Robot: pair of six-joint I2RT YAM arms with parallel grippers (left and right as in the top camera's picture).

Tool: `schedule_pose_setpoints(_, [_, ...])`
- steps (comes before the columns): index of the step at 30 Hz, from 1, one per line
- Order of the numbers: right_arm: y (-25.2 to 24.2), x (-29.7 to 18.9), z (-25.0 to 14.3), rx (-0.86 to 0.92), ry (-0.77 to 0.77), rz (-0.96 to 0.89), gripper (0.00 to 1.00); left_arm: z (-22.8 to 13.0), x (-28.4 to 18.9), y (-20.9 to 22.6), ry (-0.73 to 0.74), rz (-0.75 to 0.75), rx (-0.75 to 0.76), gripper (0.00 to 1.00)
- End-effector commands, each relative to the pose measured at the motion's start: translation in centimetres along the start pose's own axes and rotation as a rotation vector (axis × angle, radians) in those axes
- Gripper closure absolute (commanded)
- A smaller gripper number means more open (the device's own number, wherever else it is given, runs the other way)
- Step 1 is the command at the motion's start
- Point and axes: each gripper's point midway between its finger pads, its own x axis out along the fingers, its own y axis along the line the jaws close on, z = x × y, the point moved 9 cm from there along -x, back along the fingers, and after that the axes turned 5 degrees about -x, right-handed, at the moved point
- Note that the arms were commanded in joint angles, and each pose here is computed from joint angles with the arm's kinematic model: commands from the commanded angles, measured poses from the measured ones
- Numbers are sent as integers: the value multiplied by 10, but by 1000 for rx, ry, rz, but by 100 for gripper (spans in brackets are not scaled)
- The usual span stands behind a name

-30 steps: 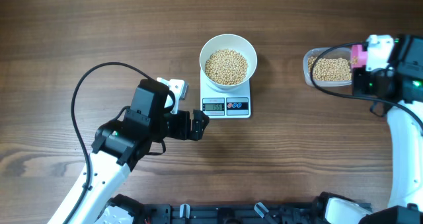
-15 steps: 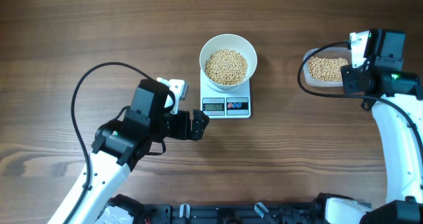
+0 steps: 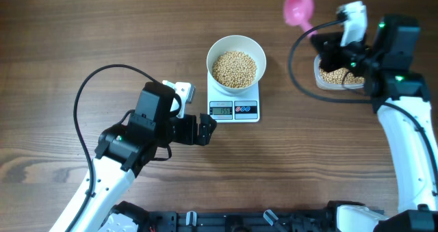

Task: Scoop item into bowl and weigh 150g on scale

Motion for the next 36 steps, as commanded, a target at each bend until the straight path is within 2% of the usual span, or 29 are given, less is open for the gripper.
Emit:
schedule_pose_setpoints(1, [31,17,-3,-118,70,56,96,3,-2,-1,-9,-9,19,0])
schedule_pose_setpoints(5, [59,33,-9,-269,143,22,96,3,-2,-1,-9,-9,19,0])
schedule_pose_setpoints(12, [90,70,-26,-419,260,-38,96,3,-2,-1,-9,-9,19,0])
schedule_pose_setpoints(17, [89,95,-34,-449,291,-99,96,3,-2,-1,-9,-9,19,0])
schedule_pose_setpoints(24, [83,113,-48,-437,346,-92,96,3,-2,-1,-9,-9,19,0])
schedule_pose_setpoints(36, [82,115,-59,-403,407,-86,96,3,-2,-1,-9,-9,19,0])
